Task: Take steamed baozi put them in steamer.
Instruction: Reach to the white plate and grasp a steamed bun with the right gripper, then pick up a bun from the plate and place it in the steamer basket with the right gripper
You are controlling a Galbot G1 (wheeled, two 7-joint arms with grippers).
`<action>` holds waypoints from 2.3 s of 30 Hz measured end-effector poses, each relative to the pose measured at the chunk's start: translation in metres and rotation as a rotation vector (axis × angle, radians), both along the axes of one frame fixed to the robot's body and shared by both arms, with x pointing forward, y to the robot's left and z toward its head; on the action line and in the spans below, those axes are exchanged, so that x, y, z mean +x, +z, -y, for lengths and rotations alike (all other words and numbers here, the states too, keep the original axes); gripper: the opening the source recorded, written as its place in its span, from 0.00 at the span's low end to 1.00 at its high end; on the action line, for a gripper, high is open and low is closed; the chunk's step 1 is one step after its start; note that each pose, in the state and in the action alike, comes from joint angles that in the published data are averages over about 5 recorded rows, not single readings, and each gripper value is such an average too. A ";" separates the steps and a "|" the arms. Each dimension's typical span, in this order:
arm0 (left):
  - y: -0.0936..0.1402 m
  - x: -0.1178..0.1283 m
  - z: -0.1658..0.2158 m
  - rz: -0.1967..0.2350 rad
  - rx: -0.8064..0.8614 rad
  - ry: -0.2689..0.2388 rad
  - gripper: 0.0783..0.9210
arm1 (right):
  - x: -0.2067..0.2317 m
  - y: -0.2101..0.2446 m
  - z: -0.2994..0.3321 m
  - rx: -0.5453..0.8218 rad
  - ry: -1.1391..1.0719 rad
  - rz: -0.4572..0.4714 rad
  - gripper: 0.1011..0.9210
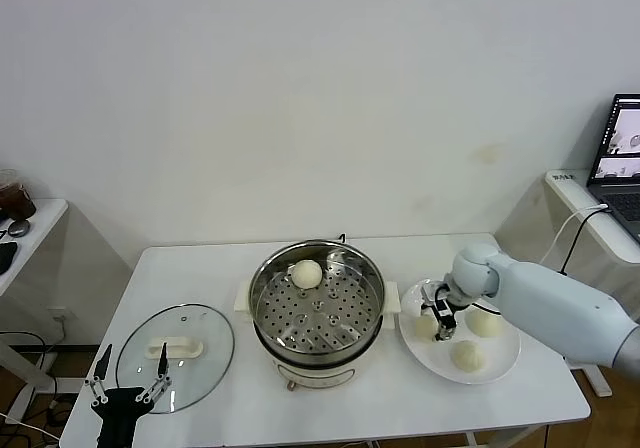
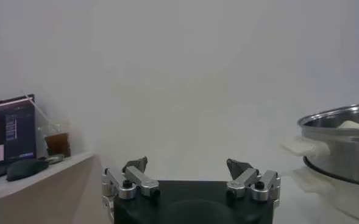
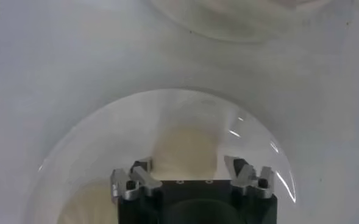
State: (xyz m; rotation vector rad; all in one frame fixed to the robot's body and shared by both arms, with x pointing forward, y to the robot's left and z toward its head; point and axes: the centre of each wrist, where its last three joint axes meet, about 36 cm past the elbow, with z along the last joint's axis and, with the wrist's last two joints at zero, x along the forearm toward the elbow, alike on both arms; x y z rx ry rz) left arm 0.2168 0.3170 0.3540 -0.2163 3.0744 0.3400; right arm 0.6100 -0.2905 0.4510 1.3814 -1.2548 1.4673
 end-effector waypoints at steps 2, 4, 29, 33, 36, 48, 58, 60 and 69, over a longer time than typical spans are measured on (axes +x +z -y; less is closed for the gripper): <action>0.000 0.000 0.000 0.000 0.000 0.001 0.88 | 0.000 0.000 0.000 -0.001 -0.001 -0.003 0.59; 0.000 -0.001 0.000 0.000 0.000 0.000 0.88 | 0.000 0.001 0.001 -0.002 -0.003 -0.004 0.55; 0.007 0.014 0.007 0.015 -0.006 -0.048 0.88 | 0.013 0.195 -0.025 0.139 0.012 0.132 0.44; 0.007 0.017 0.005 0.016 -0.002 -0.052 0.88 | 0.006 0.232 -0.065 0.177 0.046 0.137 0.44; 0.006 0.018 0.002 0.015 0.004 -0.049 0.88 | 0.001 0.246 -0.097 0.198 0.061 0.124 0.44; 0.003 0.024 -0.002 0.020 0.015 -0.036 0.88 | -0.014 0.224 -0.218 0.192 0.065 0.062 0.44; -0.002 0.025 -0.005 0.024 0.018 -0.019 0.88 | -0.018 0.179 -0.289 0.139 0.073 0.027 0.44; -0.003 0.026 -0.006 0.025 0.018 -0.018 0.88 | -0.019 0.172 -0.299 0.135 0.072 0.022 0.44; -0.003 0.028 -0.009 0.031 0.020 -0.014 0.88 | -0.017 0.145 -0.317 0.117 0.060 0.009 0.51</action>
